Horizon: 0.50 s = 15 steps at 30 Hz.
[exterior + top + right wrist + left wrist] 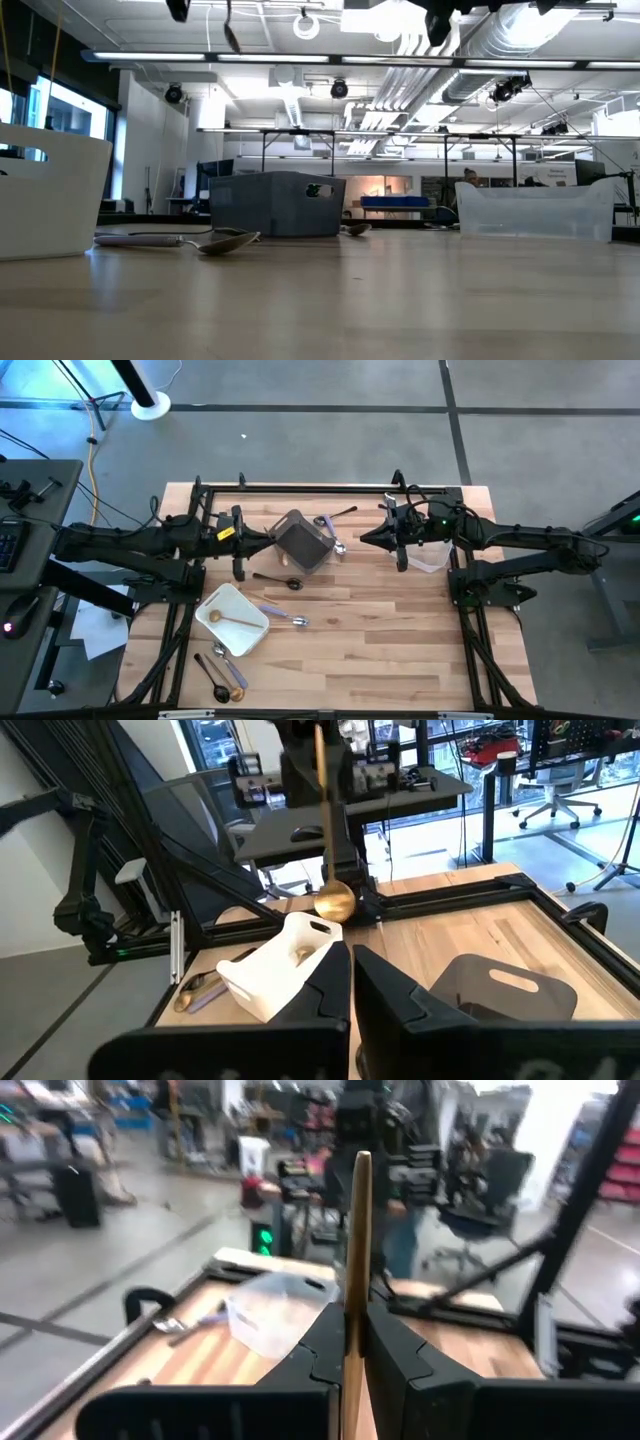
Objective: Sort silverware by color (type)
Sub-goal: Put the top right gold spoon into the white bin
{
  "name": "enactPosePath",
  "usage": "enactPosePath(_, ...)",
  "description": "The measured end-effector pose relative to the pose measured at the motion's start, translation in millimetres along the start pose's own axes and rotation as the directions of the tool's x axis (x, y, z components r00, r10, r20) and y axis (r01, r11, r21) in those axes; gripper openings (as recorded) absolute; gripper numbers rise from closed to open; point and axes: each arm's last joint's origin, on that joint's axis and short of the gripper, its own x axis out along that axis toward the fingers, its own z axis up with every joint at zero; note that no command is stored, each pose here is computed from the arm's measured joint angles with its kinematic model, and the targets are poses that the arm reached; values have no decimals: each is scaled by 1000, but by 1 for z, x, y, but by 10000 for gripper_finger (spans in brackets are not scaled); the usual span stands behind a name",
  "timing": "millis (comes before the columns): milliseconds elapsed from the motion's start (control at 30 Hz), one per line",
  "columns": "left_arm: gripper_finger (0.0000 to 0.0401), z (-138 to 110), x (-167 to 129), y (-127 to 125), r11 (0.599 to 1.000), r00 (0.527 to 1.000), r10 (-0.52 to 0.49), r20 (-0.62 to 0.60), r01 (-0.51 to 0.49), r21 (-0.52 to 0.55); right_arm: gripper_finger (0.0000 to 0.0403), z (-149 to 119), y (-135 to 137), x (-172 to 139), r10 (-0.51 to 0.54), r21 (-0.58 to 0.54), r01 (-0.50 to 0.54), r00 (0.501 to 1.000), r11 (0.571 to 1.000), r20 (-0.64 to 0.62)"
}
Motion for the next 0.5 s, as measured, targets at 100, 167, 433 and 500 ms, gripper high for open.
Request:
enactPosePath(100, 8, 16, -5, -6, 1000, 992, -30, -121, 31, 1, 0, 0, 0, 0, -1, 1, 1, 1000, 1000, -4)
enactPosePath(167, 8, 24, -8, -12, 999, 971, -52, -232, 52, -8, 0, -1, -1, 0, -10, 4, 10, 1000, 1000, -14)
enactPosePath(433, 8, 12, -11, -55, 987, 741, -132, -658, 161, -17, 0, -6, -2, 0, -55, 8, 56, 997, 998, -56)
enactPosePath(500, 8, -4, -12, -64, 986, 659, -115, -743, 166, -6, 0, -7, -2, 0, -56, 9, 57, 997, 998, -61)
